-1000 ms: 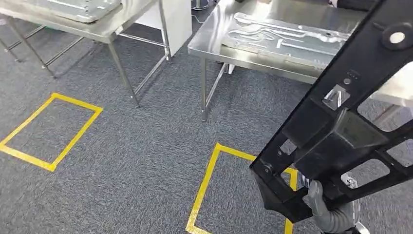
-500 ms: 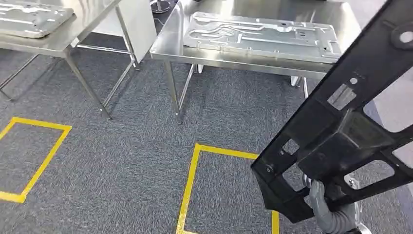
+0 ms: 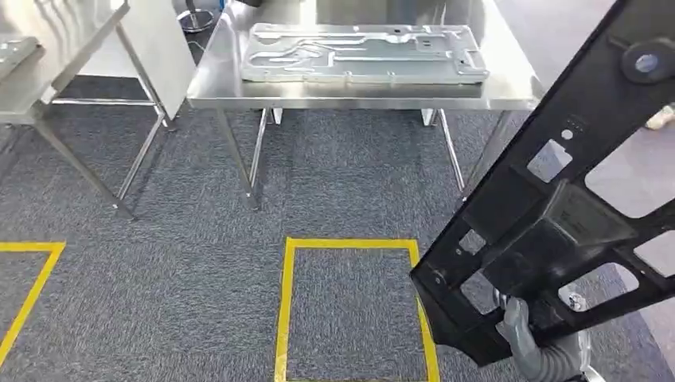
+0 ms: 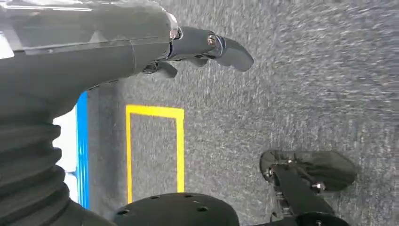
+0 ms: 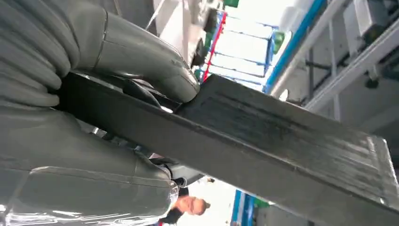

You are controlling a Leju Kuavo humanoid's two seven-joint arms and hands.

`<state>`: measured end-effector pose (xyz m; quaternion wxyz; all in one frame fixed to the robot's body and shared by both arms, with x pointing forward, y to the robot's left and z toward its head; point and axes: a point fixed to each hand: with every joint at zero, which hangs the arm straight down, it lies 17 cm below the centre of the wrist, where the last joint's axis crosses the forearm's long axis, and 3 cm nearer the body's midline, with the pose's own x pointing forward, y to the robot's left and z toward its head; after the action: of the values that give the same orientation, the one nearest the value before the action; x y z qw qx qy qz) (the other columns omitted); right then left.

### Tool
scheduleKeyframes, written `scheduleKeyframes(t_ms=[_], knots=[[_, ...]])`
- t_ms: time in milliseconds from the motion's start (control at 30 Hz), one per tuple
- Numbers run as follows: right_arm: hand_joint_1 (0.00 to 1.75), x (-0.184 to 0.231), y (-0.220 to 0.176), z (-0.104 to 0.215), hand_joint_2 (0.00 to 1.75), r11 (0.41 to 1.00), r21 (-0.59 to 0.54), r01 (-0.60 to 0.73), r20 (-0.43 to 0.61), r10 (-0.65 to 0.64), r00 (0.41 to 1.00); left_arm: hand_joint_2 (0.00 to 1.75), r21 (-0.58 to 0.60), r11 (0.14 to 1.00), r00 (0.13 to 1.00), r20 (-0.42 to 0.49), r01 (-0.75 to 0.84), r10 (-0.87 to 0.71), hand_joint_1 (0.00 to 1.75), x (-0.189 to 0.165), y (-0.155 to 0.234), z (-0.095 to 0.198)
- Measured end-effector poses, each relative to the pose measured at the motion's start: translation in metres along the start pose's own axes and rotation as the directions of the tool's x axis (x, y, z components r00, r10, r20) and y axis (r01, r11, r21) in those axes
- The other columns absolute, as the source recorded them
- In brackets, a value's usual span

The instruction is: Take the parts from the cabinet and place them on the table.

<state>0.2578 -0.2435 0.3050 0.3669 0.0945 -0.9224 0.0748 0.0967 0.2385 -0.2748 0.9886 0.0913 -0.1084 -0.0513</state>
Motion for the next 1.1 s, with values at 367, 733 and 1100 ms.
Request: scheduleKeyframes(t_ms=[367, 733, 1100], knots=[[1.75, -0.001, -0.001, -0.002, 1.75, 1.0, -0.003, -0.031, -0.003, 0.031, 1.0, 1.75, -0.011, 1.0, 1.0, 0.008, 0.0, 0.0, 0.0, 0.003, -0.002, 0.0], [1.75, 0.002, -0.003, -0.008, 1.75, 1.0, -0.004, -0.031, 0.02, 0.031, 0.999, 1.75, 0.016, 1.0, 1.0, -0.004, 0.0, 0.0, 0.0, 0.001, 0.002, 0.0], [1.75, -0.001, -0.004, -0.008, 1.75, 1.0, -0.007, -0.029, 0.017, 0.03, 0.999, 1.75, 0.022, 1.0, 1.0, -0.001, 0.0, 0.0, 0.0, 0.0, 0.003, 0.0]])
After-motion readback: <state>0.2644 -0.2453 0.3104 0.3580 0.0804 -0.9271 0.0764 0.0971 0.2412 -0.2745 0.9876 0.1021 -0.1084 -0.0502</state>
